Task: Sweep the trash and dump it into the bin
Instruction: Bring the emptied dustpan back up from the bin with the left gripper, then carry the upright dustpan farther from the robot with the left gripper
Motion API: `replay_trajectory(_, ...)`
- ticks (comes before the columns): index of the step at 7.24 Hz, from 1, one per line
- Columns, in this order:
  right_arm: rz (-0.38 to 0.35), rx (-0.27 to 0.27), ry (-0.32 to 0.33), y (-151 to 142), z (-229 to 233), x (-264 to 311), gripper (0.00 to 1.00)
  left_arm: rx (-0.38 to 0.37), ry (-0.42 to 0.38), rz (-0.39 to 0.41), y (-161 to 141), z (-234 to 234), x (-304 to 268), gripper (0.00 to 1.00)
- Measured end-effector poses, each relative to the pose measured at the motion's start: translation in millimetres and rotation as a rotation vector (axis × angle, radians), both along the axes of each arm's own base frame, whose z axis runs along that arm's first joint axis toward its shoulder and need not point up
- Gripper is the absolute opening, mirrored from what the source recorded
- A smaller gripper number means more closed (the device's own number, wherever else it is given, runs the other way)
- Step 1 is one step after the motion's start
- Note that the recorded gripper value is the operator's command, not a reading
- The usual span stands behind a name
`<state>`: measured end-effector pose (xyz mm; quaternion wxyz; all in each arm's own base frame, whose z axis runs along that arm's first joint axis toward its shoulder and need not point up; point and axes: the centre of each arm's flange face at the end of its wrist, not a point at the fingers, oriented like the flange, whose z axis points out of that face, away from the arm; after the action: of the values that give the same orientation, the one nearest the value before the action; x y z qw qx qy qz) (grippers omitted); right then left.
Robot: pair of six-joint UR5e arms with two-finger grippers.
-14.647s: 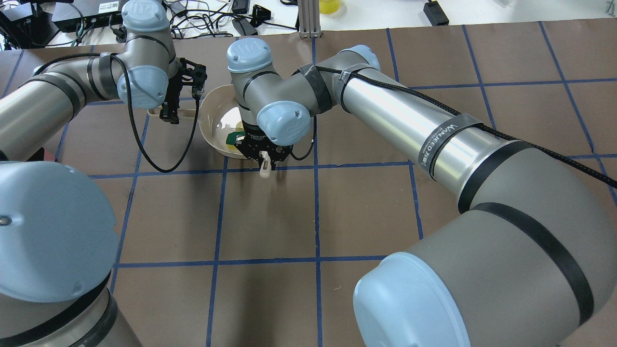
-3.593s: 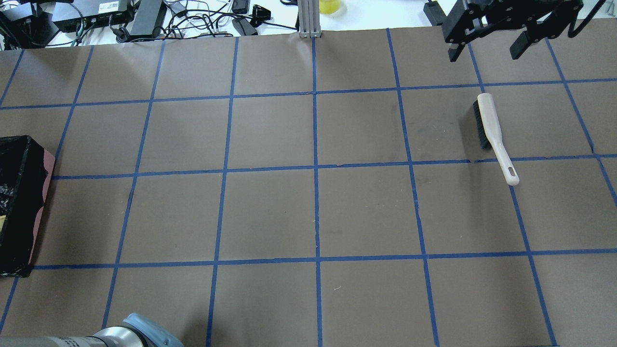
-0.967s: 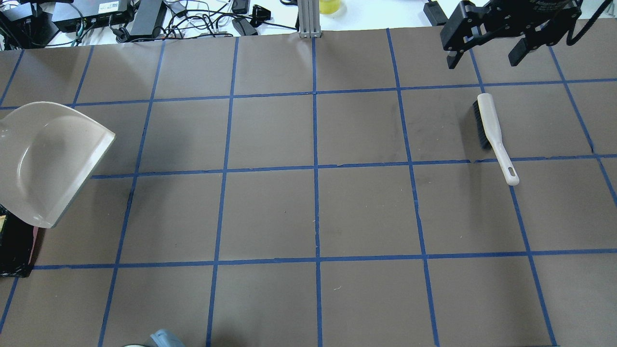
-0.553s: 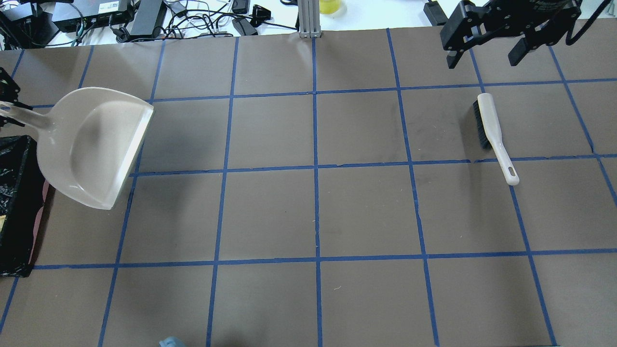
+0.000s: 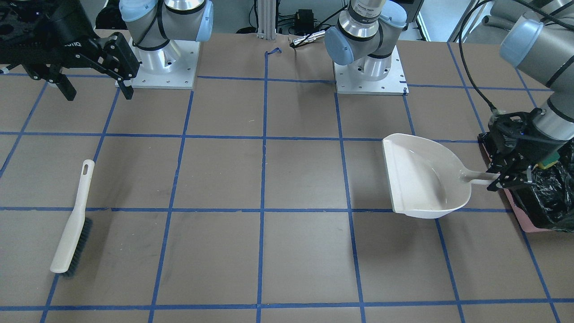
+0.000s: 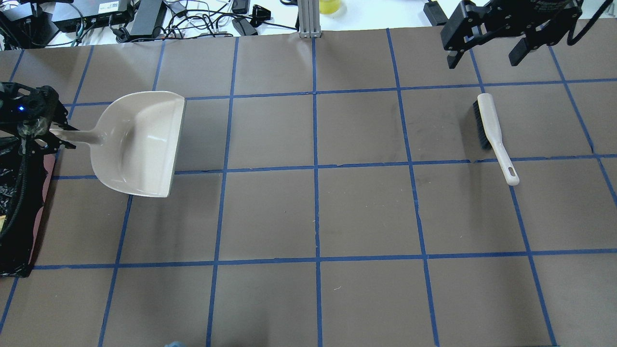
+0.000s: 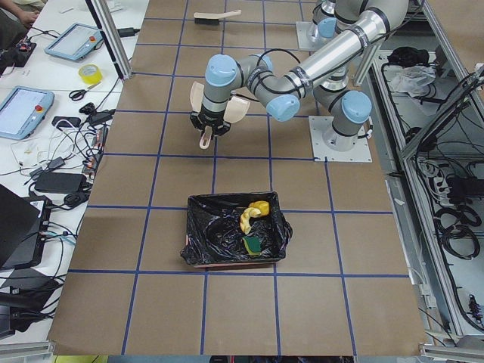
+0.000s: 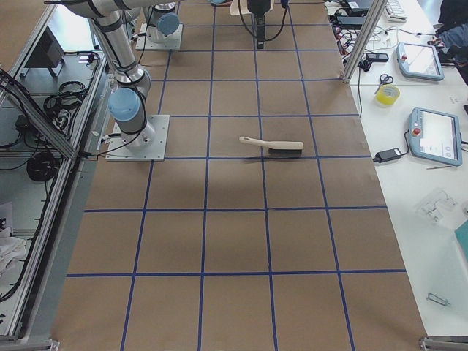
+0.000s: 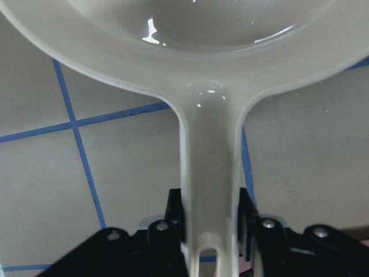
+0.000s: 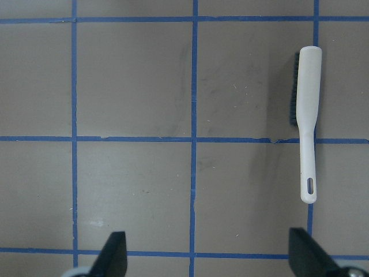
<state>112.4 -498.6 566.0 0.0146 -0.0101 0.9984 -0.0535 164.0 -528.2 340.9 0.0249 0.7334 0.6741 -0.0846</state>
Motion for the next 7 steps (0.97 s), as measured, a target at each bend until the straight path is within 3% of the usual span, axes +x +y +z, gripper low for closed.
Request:
replay_trajectory(2, 0.001, 0.0, 0.0, 0.1, -0.1, 0.3, 1.0, 0.044, 0.007, 0.092, -8.9, -16.7, -13.6, 0.06)
replay_trajectory(4, 0.001, 0.0, 0.0, 0.1, -0.2, 0.3, 1.0, 0.076, -0.045, 0.145, -31.8, -27.5, -49.5, 0.06)
replay_trajectory(7, -0.001, 0.0, 0.0, 0.0, -0.1, 0.0, 1.0, 0.076, -0.105, 0.126, -81.8, -41.7, -86.7, 0.06)
